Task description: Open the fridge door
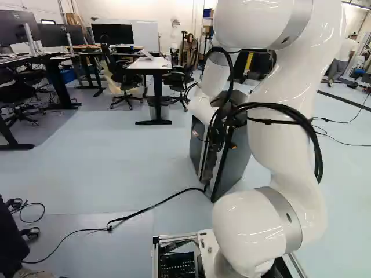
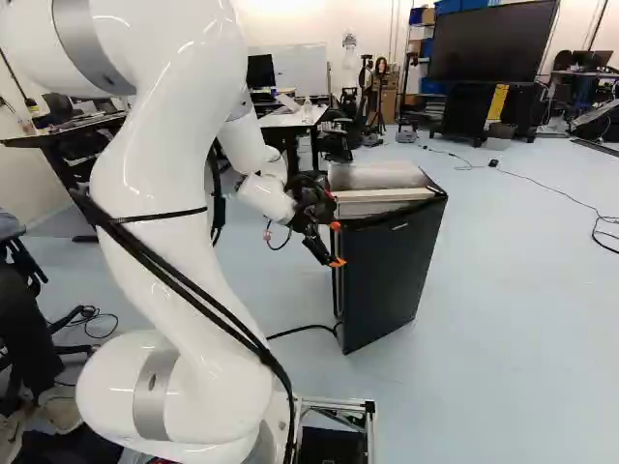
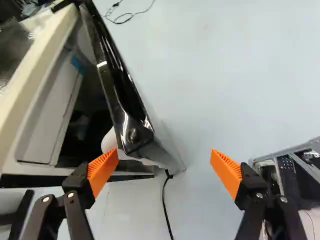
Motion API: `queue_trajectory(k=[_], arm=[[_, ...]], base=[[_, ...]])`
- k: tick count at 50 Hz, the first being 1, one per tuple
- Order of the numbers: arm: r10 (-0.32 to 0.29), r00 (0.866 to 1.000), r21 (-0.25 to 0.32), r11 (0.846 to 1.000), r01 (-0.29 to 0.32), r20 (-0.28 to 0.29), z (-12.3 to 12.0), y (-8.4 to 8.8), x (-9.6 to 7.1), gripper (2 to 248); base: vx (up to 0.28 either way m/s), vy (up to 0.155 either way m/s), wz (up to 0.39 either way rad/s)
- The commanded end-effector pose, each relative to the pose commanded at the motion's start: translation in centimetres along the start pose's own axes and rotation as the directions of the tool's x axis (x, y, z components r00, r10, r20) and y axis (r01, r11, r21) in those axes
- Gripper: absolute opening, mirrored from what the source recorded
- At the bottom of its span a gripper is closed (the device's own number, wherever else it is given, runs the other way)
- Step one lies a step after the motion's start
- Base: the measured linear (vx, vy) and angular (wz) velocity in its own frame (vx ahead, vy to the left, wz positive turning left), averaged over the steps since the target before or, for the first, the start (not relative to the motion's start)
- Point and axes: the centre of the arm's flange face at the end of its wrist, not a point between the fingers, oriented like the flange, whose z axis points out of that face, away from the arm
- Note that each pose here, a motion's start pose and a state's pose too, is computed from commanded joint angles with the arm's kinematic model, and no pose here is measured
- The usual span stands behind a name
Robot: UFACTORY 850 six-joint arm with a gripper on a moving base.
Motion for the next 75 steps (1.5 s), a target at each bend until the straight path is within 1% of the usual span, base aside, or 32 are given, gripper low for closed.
queue_trajectory(k=[9,13,19,28,48,62,75], arm=[[0.064,0.998,-0.072,0.995,-0.062,0.019,0.3,1.9,0.5,247],[0.074,0.997,-0.086,0.994,-0.072,0.02,0.4,2.3,0.7,247],[0.08,0.997,-0.094,0.993,-0.077,0.019,0.5,2.6,0.8,247],[0.079,0.997,-0.103,0.992,-0.079,-0.007,0.5,2.7,1.1,247],[0.067,0.993,-0.126,0.989,-0.08,-0.102,0.5,3.0,2.0,247],[0.061,0.985,-0.131,0.988,-0.083,-0.163,1.2,2.5,3.3,247],[0.066,0.98,-0.13,0.987,-0.092,-0.189,2.4,1.8,4.7,247]], base=[[0.0,0.0,0.0],[0.0,0.0,0.0],[0.0,0.0,0.0],[0.0,0.0,0.0],[0.0,0.0,0.0],[0.0,0.0,0.0],[0.0,0.0,0.0]])
